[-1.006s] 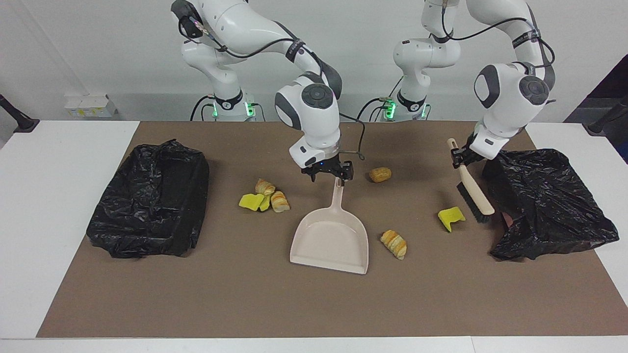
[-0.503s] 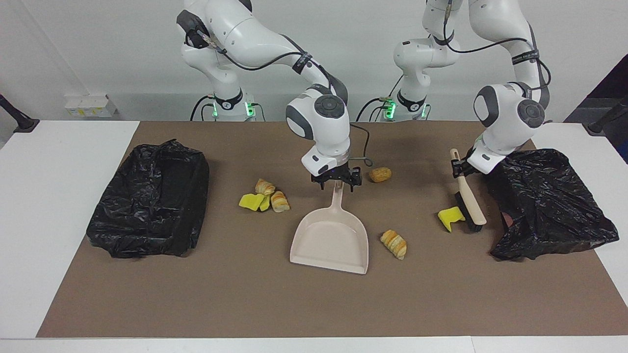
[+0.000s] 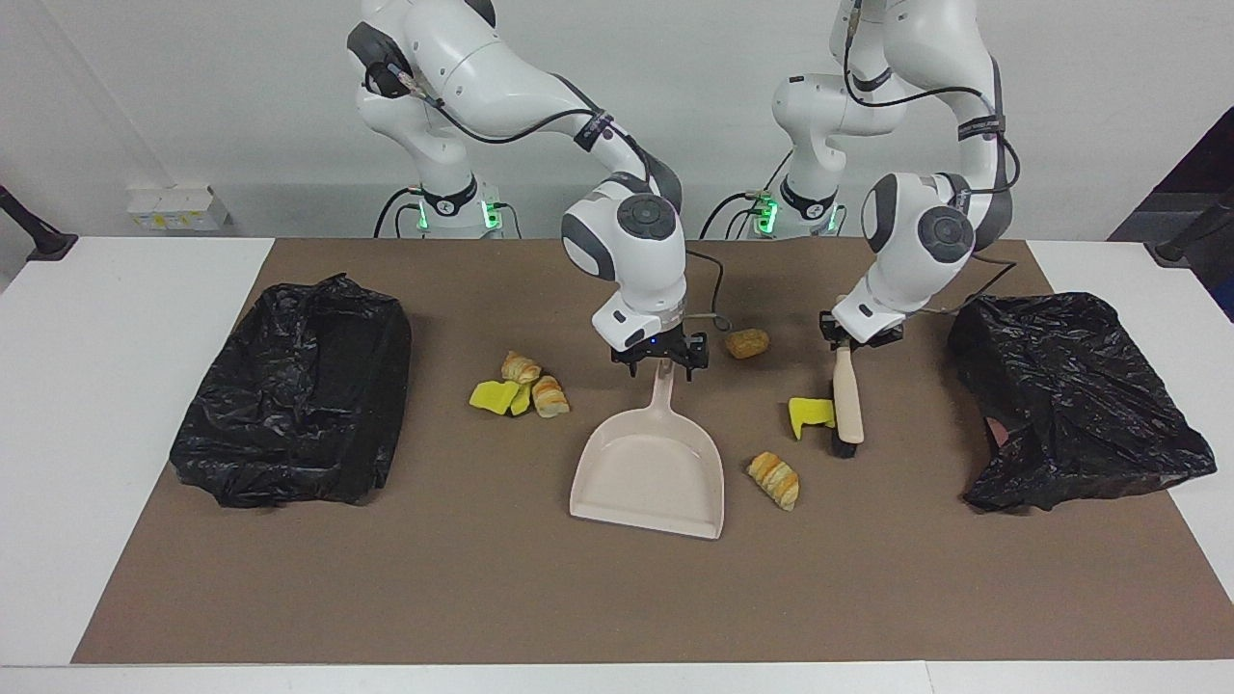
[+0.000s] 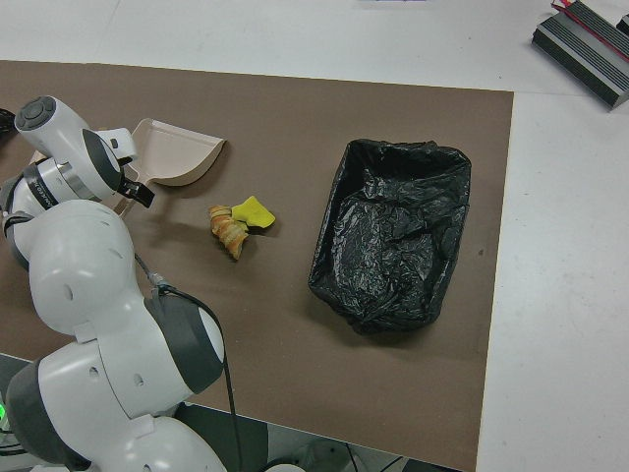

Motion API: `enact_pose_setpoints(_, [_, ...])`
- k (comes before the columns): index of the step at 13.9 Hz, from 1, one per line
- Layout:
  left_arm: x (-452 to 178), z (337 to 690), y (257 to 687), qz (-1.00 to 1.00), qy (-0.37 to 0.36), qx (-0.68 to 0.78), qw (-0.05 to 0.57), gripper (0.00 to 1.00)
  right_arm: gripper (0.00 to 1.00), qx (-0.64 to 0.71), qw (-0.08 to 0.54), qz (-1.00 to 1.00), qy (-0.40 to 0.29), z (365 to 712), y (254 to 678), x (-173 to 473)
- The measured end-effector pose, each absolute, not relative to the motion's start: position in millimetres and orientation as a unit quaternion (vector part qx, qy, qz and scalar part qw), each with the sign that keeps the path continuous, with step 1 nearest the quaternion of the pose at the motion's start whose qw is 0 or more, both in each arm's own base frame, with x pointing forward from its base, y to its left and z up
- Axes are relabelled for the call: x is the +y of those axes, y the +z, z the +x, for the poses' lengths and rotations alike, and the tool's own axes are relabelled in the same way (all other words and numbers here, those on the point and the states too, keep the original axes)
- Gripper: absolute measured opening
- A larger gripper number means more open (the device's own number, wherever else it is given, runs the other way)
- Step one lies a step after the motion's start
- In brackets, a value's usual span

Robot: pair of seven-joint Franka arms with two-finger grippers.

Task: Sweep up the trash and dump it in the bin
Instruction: 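Lift the brush with the left gripper while the right gripper grasps the dustpan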

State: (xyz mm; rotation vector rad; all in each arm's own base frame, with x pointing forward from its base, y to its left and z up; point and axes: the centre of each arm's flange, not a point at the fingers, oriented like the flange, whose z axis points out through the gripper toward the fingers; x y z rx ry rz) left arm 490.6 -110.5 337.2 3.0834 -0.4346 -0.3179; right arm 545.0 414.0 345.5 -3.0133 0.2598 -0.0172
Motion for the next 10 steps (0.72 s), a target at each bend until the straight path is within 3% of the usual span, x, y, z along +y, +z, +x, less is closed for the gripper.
enact_pose_setpoints(5, [-170.6,465.8,339.7,0.973,-0.120,-0.199,-0.003,0.26,0.32,0.075,0.050,-0.996,-0.014,544.3,345.4,414.6])
enact_pose_setpoints(10, [-158.3,480.9,359.5,0.975,-0.121,-0.188,-0.002,0.26,0.31,0.067,0.034,-0.997,-0.011,544.3,355.1,407.5])
